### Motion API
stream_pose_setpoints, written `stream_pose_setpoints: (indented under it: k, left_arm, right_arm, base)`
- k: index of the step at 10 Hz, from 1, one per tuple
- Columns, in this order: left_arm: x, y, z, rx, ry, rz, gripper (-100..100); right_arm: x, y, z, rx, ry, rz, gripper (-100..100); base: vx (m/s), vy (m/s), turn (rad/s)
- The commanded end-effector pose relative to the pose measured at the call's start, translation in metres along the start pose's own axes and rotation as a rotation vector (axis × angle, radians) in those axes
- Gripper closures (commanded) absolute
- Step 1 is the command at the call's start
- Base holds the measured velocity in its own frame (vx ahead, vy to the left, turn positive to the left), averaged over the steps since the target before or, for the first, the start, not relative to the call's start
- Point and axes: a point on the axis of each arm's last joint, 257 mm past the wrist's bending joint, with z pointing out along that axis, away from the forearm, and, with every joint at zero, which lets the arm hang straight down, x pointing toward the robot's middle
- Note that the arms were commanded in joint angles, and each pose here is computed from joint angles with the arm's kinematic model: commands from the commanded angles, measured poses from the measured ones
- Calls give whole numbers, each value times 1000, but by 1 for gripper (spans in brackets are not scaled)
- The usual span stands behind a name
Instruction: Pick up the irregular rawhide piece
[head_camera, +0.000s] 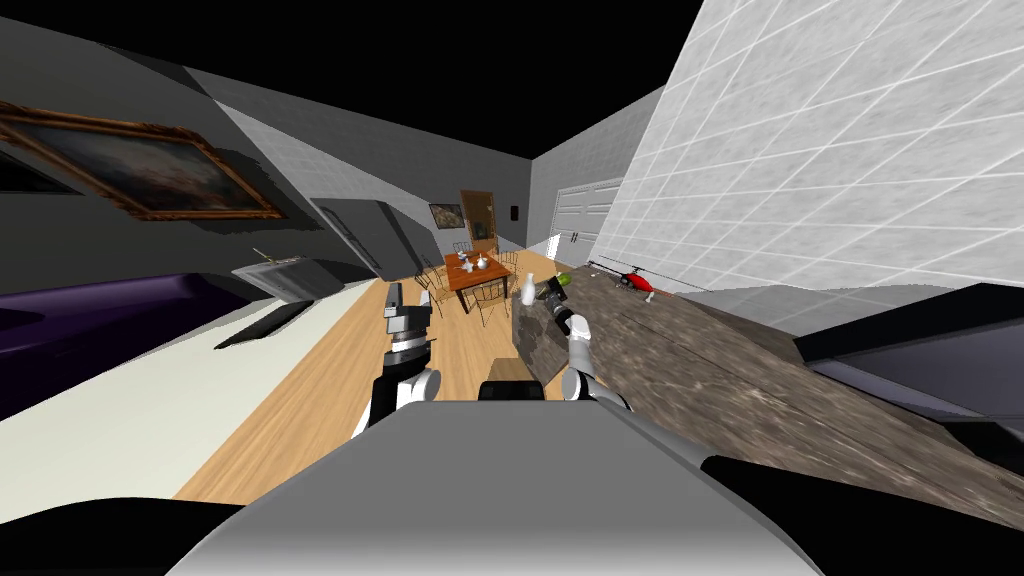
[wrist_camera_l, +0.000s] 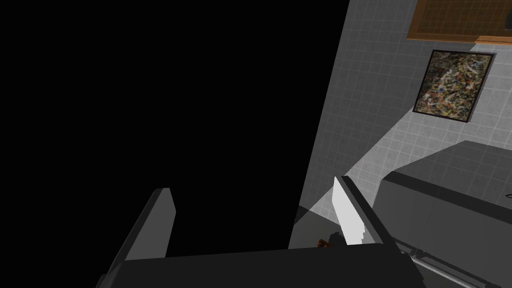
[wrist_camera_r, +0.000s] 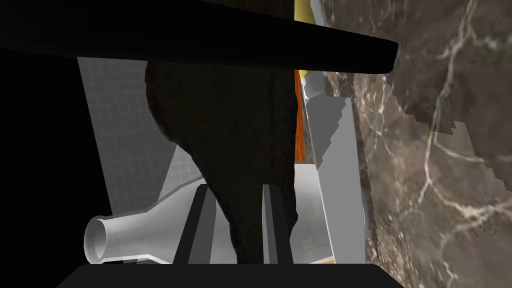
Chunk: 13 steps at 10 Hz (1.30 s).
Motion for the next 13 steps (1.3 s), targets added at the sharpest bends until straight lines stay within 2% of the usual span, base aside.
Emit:
stream_pose_setpoints:
  k: [1,5,11,12,13]
  left_arm:
    - [0,0,0,0,0,0,0]
    - [0,0,0,0,0,0,0]
    - [0,0,0,0,0,0,0]
    - [0,0,0,0,0,0,0]
    - [0,0,0,0,0,0,0]
  right_arm:
    - [0,-1,0,3,-3,2,100]
    - [-2,0,-9,-1,-49,-6,100]
    - [-9,4,-28,-13,-145,-21,100]
    - [-8,4,-26,-12,-132,-21,100]
    - [-8,5,-27,-13,-134,-21,0]
  base:
    - [28,31,-95]
    - [32,35,-108]
    - [54,60,-189]
    - [18,27,-51]
    - [0,0,0]
